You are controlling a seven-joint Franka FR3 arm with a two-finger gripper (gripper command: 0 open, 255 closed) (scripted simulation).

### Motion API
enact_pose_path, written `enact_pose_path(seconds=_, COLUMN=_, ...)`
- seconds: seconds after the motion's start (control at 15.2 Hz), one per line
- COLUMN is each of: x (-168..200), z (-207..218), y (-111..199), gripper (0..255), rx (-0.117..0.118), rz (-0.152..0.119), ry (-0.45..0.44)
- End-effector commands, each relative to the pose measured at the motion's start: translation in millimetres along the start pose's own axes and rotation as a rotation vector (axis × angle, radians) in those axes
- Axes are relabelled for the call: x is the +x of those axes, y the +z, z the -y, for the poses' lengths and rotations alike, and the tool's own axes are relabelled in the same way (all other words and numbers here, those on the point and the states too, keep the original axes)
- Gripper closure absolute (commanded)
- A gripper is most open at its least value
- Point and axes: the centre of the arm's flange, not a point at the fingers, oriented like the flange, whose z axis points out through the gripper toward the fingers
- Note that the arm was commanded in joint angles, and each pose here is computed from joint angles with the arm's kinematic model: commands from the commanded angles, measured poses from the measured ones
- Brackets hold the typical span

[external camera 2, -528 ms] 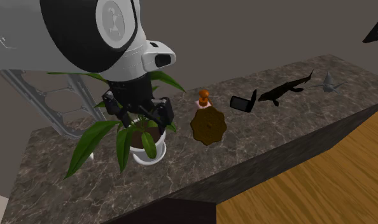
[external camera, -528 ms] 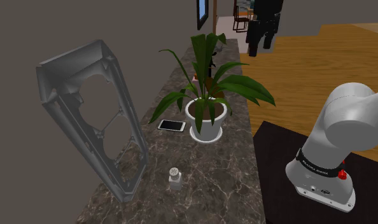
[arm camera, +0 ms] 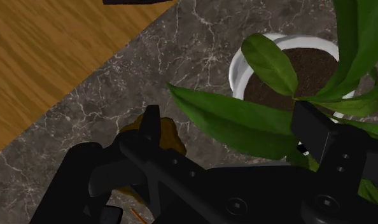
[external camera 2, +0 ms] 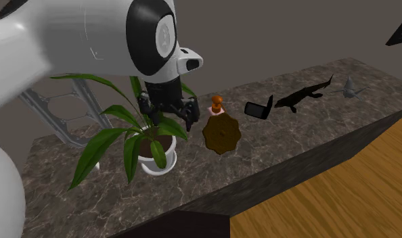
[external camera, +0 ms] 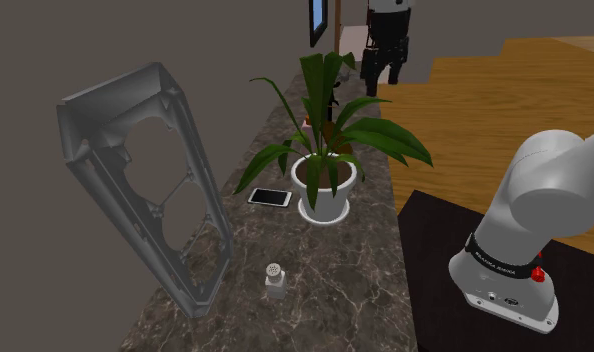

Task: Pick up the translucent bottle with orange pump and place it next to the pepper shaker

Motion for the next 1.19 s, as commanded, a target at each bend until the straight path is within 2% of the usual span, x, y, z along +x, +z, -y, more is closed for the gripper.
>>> enact_pose_path(seconds=0.0, x=23, z=-3, y=11, gripper=0, rx=-0.009, rz=-0.006, ry=-0.002)
enact_pose_path(seconds=1.12, x=217, z=-42, y=101, gripper=0, rx=-0.076, rz=-0.045, ry=-0.015)
